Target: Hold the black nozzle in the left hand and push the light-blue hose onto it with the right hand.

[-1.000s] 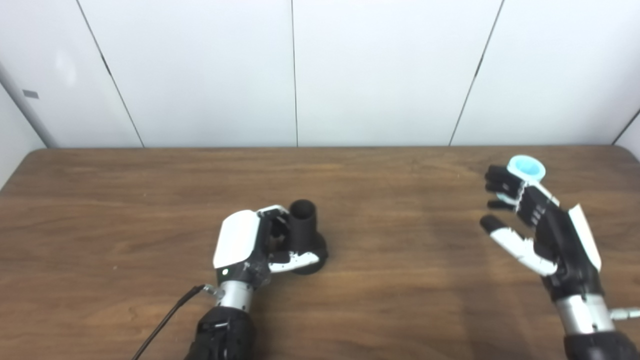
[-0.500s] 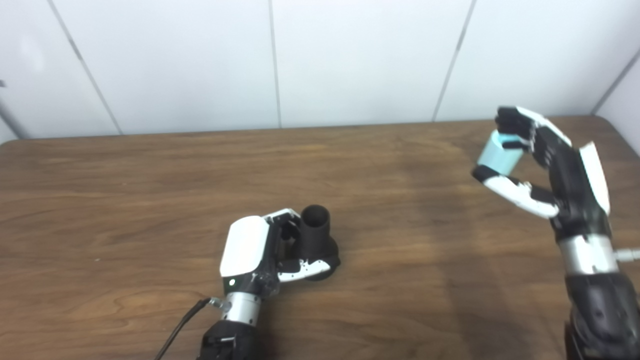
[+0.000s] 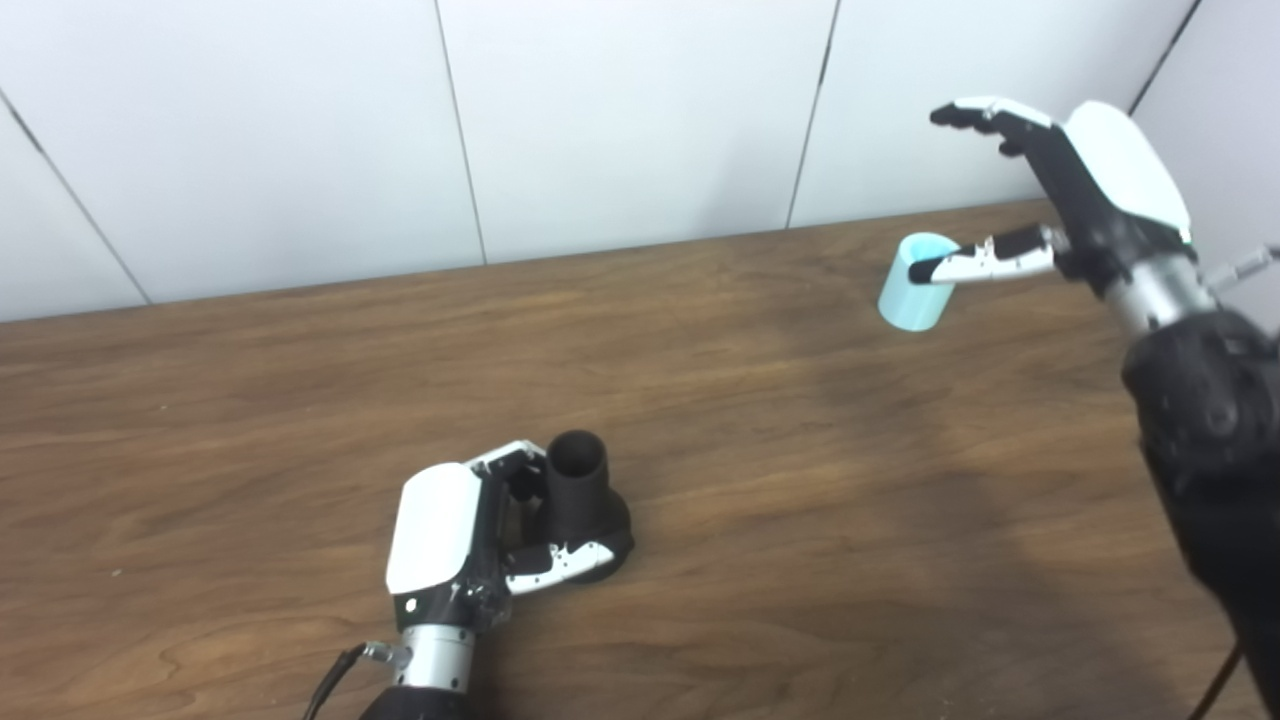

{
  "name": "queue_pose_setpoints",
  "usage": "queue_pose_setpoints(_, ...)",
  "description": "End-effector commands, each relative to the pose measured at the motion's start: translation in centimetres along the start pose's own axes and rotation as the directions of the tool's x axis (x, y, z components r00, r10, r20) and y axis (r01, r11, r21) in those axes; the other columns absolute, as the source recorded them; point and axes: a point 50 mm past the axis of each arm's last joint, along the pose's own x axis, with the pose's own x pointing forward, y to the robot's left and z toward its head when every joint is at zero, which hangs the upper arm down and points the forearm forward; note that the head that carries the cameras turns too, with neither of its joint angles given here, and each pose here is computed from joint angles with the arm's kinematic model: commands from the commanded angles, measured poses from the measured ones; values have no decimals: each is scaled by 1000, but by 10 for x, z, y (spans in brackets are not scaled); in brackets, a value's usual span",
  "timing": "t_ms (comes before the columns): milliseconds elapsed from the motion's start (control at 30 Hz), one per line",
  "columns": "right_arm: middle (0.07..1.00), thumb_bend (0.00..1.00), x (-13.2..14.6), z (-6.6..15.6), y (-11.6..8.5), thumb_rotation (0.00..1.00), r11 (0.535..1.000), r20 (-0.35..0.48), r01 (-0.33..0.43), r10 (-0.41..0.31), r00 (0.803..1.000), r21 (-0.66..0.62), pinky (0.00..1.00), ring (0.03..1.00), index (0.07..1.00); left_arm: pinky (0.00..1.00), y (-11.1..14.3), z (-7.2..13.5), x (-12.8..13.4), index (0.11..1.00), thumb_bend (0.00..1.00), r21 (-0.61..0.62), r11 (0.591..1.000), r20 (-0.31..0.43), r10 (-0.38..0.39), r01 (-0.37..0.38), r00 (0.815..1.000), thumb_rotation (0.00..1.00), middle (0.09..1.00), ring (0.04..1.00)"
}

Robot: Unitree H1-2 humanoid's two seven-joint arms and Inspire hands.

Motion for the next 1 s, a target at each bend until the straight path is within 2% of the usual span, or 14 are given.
queue_pose_setpoints(0,815,850,17,1,-25,181,996,1,31,-31,1000,-79,764,843,786,466,-19,-24,-24,480,523,-8,985,-88,-170,170,982,0,506,528)
queue_pose_setpoints(100,802,863,32,-2,-28,161,992,-29,-16,12,999,-123,743,830,779,470,-17,-28,-24,481,524,-1,985,-87,-172,173,981,0,503,525)
queue_pose_setpoints(233,799,860,54,-7,-19,132,980,-85,-122,109,990,-156,755,833,777,470,-16,-31,-22,485,525,-2,983,-88,-185,186,979,0,489,518)
queue_pose_setpoints(300,820,882,62,-9,-15,124,974,-109,-153,136,985,-166,760,841,779,475,-14,-33,-22,483,524,-1,982,-87,-186,187,979,0,496,522)
queue_pose_setpoints(433,851,919,79,-22,1,97,959,-183,-237,208,961,-153,763,857,800,497,-10,-36,-22,478,523,1,982,-88,-186,187,979,0,509,535)
queue_pose_setpoints(500,852,922,86,-26,8,74,951,-205,-265,231,951,-158,716,826,802,496,-9,-37,-22,481,524,0,982,-90,-186,187,978,0,502,536)
queue_pose_setpoints(667,884,908,100,-32,26,75,950,-249,-285,248,936,-128,680,826,808,481,-7,-39,-22,482,524,-1,983,-86,-185,186,979,0,499,527)
queue_pose_setpoints(800,825,904,109,-35,39,70,953,-262,-288,255,931,-95,641,793,817,485,-7,-38,-22,481,524,-4,982,-86,-189,189,978,0,500,527)
queue_pose_setpoints(867,788,924,112,-38,45,60,953,-264,-287,254,930,-95,587,749,809,490,-7,-37,-23,481,524,-3,982,-88,-190,191,978,0,502,528)
queue_pose_setpoints(967,833,926,116,-40,53,63,948,-283,-294,250,926,-123,660,787,812,493,-7,-37,-24,480,523,-3,982,-92,-191,191,977,0,504,532)
